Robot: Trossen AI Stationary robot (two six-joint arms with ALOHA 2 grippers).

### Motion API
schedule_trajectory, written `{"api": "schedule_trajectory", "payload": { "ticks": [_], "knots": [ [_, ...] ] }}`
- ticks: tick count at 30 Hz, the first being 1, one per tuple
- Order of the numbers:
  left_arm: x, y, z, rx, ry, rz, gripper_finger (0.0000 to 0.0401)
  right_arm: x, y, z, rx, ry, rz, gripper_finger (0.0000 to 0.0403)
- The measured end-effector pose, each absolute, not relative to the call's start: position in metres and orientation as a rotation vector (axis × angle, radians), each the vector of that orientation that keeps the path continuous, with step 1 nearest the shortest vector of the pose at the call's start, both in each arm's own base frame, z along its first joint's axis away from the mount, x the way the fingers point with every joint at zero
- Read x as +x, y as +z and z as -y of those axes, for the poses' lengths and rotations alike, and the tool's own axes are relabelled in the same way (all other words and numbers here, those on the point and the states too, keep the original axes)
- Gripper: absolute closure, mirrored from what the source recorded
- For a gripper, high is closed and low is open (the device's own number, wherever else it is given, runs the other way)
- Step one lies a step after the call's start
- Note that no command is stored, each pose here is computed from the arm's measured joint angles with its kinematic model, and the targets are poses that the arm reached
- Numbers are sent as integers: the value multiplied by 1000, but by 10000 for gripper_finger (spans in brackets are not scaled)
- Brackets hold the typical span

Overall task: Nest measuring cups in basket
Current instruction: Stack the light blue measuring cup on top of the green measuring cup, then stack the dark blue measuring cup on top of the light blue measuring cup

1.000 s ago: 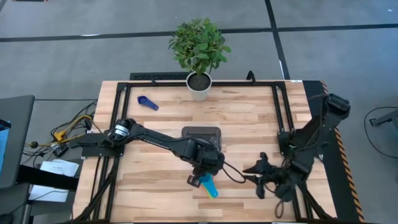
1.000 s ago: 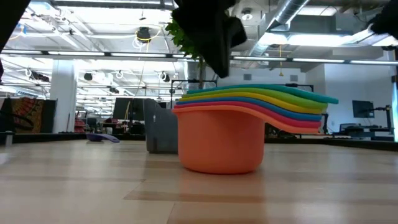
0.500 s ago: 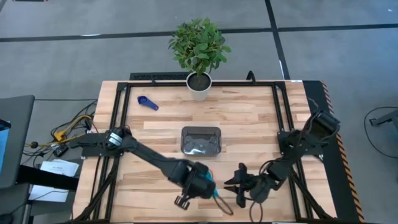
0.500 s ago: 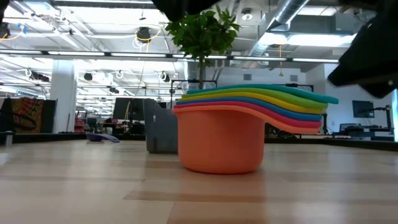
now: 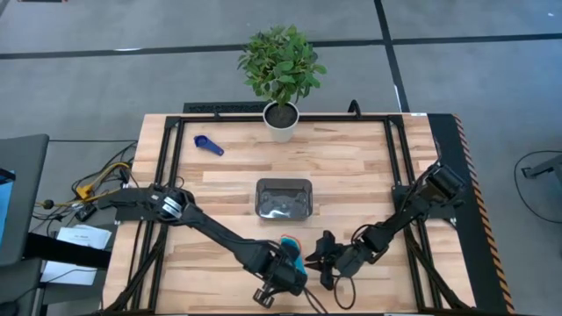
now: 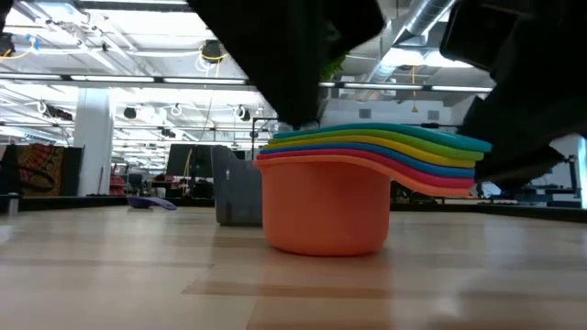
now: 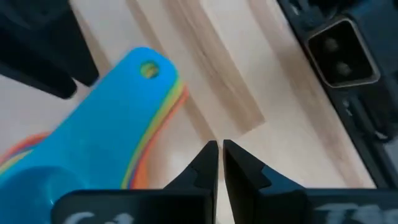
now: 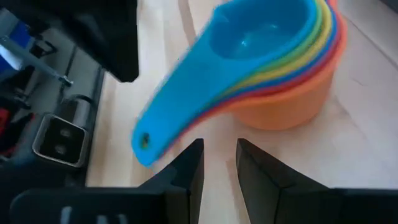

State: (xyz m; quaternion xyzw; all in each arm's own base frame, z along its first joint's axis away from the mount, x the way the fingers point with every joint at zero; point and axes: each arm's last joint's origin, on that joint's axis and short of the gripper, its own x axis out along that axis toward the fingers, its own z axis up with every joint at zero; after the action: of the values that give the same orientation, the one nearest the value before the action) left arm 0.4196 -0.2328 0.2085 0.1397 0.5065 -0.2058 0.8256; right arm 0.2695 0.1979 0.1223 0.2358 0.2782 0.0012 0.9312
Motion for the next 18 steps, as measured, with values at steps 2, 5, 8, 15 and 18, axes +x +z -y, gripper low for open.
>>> {"api": "schedule_trajectory", "payload": {
  "ticks": [2, 5, 8, 15, 18],
  "knots": [
    [419, 206, 230, 300, -427, -1097, 390, 270, 123, -198, 481, 12, -558, 285],
    [422, 206, 226, 300, -413, -1085, 390, 271, 125, -199, 480, 29, -543, 285],
    [424, 206, 223, 301, -404, -1080, 390, 273, 129, -201, 478, 61, -516, 285],
    [420, 209, 221, 301, -396, -1107, 390, 274, 130, -199, 454, 59, -530, 285],
    [414, 223, 218, 287, -375, -1111, 390, 274, 132, -200, 457, 66, -531, 285]
  ]
}}
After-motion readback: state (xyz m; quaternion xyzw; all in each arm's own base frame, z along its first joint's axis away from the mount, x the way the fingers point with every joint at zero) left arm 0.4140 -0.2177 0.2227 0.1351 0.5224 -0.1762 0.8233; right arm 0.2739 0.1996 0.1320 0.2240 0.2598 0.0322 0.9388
